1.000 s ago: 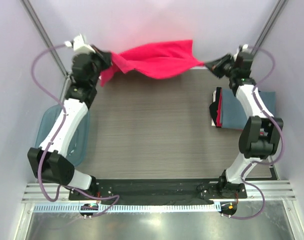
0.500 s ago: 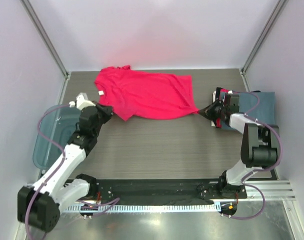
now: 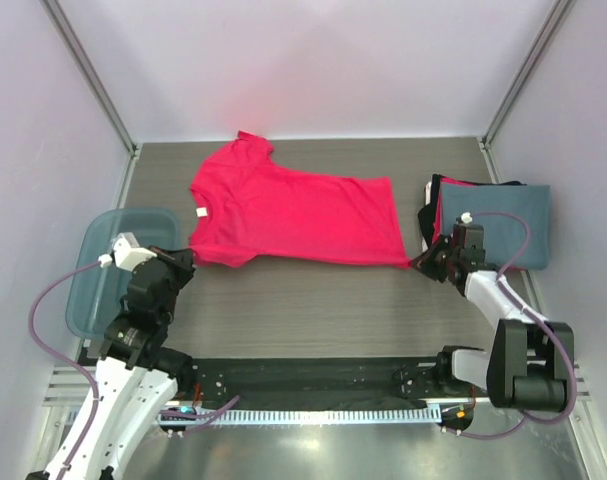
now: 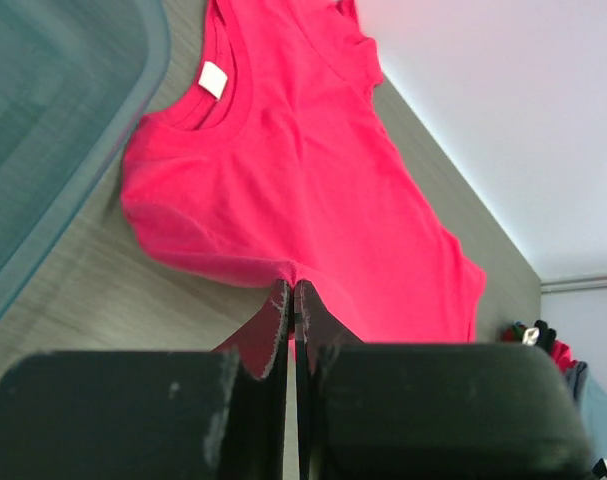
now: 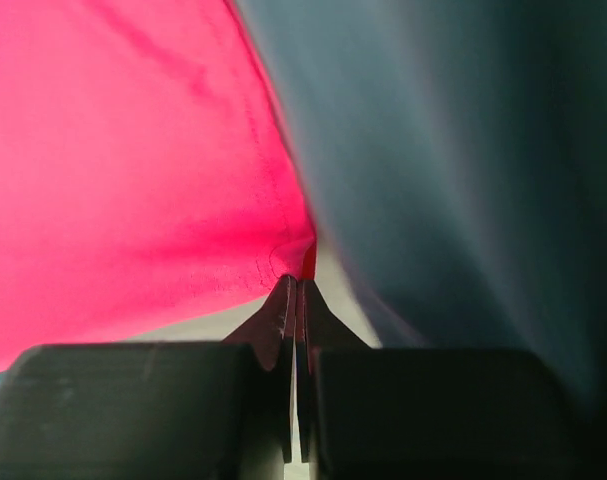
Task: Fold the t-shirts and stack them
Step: Flatten the tshirt out, then fold the tshirt
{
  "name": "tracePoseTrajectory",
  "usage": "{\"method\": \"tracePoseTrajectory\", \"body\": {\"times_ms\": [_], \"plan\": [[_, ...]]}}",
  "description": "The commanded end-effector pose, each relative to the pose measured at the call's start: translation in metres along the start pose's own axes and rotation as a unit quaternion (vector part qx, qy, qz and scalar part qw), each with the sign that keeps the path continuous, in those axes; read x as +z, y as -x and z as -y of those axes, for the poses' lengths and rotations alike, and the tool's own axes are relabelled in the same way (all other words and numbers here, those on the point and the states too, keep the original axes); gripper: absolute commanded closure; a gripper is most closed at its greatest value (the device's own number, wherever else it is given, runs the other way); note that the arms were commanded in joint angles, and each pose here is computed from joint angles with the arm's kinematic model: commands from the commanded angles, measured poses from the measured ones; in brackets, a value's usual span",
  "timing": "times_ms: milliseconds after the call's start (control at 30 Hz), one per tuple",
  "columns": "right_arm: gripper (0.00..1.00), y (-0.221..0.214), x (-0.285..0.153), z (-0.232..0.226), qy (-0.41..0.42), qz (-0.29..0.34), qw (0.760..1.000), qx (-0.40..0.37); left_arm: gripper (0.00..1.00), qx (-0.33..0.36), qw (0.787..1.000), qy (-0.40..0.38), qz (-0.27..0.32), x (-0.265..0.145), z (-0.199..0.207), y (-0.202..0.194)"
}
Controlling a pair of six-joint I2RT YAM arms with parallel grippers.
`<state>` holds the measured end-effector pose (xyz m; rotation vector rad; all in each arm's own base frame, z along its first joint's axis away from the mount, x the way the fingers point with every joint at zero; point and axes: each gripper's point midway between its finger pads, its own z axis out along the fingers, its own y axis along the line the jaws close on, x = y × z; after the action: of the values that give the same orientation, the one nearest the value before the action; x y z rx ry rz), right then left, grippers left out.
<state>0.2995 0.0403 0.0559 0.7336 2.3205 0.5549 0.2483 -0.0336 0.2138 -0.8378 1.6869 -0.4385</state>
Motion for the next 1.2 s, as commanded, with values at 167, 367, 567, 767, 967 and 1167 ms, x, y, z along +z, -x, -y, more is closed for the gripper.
{"method": "tracePoseTrajectory", "body": {"times_ms": [167,367,567,767,967,1167], "plan": [[0.99,0.004,-0.040,0.001,-0.010,0.075,0.996,-0.050,1.00,0.026,0.999,0.021,-0.030,-0.015,-0.010,-0.003],[0.99,0.011,-0.041,-0.009,-0.025,0.074,0.994,-0.073,1.00,0.043,0.997,0.037,-0.049,0.005,-0.012,-0.018],[0.99,0.022,-0.010,-0.023,-0.042,0.045,0.995,-0.083,1.00,0.056,0.997,0.034,-0.040,0.029,0.009,-0.013],[0.99,0.055,0.011,-0.042,-0.069,0.070,0.992,-0.080,1.00,0.089,0.992,0.058,-0.061,0.059,0.020,-0.020],[0.99,0.074,0.027,-0.053,-0.074,0.077,0.992,-0.073,0.99,0.130,0.986,0.089,-0.055,0.090,0.026,-0.017],[0.99,0.086,0.035,-0.058,-0.081,0.083,0.991,-0.074,1.00,0.170,0.977,0.122,-0.039,0.116,0.034,-0.007]]}}
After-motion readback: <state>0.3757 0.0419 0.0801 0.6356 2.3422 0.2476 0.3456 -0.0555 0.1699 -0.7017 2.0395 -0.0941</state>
